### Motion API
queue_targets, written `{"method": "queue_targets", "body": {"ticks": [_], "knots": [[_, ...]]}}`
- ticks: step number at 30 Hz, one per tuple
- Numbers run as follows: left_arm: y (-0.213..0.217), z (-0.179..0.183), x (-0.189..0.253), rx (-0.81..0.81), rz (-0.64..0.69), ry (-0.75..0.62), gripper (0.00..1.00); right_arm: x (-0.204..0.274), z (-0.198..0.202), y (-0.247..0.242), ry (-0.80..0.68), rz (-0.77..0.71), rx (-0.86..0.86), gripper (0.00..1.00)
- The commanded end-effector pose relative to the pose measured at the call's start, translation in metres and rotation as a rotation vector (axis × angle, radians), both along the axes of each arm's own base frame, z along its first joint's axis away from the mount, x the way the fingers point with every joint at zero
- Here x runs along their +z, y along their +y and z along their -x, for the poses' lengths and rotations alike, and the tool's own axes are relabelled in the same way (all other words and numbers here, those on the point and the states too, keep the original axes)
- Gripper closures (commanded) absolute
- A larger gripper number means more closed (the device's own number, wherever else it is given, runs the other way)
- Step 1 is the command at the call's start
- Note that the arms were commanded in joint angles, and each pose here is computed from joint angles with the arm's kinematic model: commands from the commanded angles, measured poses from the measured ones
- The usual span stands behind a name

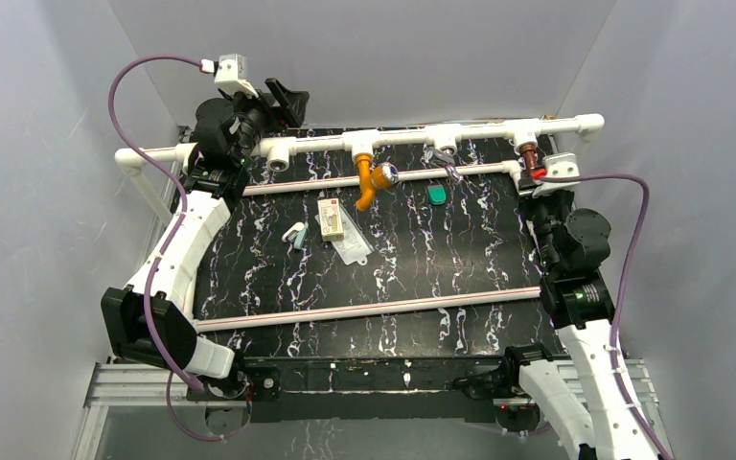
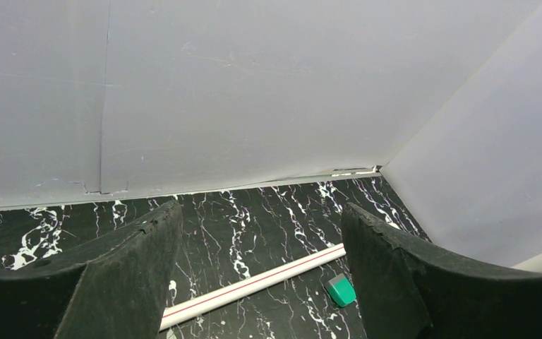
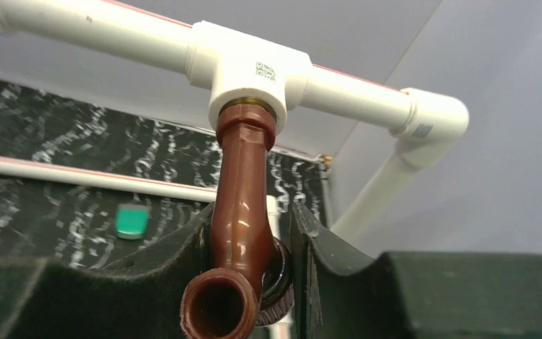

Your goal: Install the water faucets

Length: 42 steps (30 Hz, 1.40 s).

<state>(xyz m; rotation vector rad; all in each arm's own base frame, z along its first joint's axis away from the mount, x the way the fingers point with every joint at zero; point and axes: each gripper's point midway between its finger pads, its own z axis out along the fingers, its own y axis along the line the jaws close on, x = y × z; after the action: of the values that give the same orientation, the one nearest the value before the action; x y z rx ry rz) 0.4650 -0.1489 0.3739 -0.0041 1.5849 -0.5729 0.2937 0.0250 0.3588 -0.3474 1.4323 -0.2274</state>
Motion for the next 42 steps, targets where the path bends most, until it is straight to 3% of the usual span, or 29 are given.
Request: {"method": "queue_targets", "body": {"ticks": [1, 24, 37, 42], "knots": [[0.010, 0.028, -0.198, 0.004, -0.139, 0.581, 0.21, 0.042, 0.014, 0.017, -0.079, -0.470, 0.078, 0.99], [0.009, 0.027, -0.199, 0.000, -0.138, 0.584, 0.21, 0.079, 0.027, 0.030, -0.103, -1.761, 0.289, 0.99], [0.010, 0.028, -0.197, 0.005, -0.141, 0.577, 0.21, 0.089, 0.020, 0.027, -0.061, -2.274, 0.403, 0.99], [0.010, 0.027, -0.196, 0.005, -0.141, 0.576, 0.21, 0.095, 0.022, 0.020, -0.084, -2.380, 0.431, 0.99]]}}
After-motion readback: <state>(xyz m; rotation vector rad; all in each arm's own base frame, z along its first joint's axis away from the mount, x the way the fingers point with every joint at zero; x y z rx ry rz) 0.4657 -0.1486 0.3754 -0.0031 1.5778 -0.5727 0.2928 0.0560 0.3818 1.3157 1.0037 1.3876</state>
